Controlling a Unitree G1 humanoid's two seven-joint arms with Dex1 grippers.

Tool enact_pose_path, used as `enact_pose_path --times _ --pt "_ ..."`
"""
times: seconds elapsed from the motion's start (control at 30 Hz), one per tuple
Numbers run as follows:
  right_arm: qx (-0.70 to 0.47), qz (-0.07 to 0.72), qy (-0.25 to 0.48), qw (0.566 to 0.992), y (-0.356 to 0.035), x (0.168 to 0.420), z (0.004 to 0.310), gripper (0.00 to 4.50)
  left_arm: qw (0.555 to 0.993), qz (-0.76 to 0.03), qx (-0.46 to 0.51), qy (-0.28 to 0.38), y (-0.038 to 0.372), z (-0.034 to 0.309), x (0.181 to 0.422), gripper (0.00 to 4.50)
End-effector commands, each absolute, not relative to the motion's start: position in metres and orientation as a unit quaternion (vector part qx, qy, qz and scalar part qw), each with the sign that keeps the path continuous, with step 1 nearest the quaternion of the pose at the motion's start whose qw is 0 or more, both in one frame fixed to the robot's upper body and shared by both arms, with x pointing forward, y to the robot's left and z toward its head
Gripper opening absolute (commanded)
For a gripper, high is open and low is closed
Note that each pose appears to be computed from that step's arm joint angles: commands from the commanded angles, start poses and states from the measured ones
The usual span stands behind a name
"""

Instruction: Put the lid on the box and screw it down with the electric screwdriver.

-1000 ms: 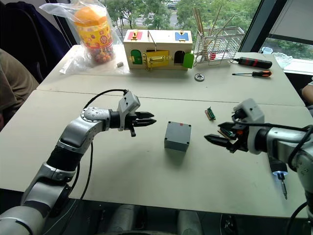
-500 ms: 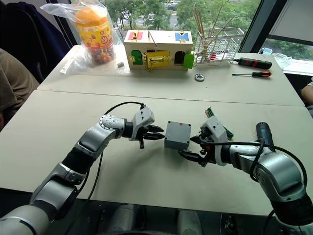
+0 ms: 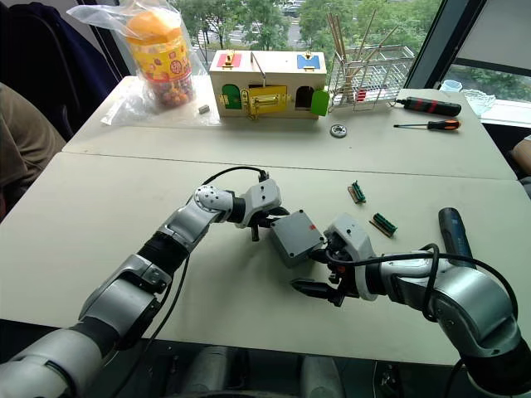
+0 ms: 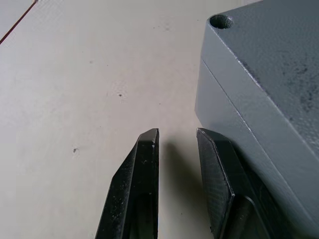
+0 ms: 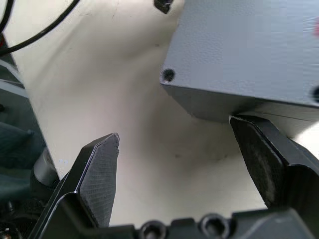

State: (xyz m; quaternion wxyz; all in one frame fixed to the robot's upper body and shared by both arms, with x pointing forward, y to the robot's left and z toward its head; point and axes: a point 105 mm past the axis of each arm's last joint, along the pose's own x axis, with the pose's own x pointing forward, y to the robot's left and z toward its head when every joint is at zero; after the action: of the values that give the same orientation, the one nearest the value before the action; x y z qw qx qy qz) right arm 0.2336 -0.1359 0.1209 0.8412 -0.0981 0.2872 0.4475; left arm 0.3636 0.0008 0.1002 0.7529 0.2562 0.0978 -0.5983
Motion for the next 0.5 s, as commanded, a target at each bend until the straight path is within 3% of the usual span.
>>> enact_pose_path --times 0.03,0.17,0.33,0.5 --pt "-0.152 0.412 0.273 0.856 -0.154 0.242 0.131 3.80 0.769 -0.576 0.267 0.072 0.017 0.123 0.373 1.20" --pt "-0.184 0.388 0.263 0.864 -0.173 0.262 0.132 3.80 0.753 -0.594 0.269 0.088 0.042 0.129 0.349 1.20" --pt "-0.191 0.415 0.249 0.854 -0.166 0.274 0.128 3.80 0.715 -0.644 0.247 0.115 0.041 0.129 0.305 1.20" --pt "-0.188 0.446 0.255 0.837 -0.156 0.270 0.121 3.80 0.734 -0.633 0.225 0.105 0.023 0.131 0.305 1.20"
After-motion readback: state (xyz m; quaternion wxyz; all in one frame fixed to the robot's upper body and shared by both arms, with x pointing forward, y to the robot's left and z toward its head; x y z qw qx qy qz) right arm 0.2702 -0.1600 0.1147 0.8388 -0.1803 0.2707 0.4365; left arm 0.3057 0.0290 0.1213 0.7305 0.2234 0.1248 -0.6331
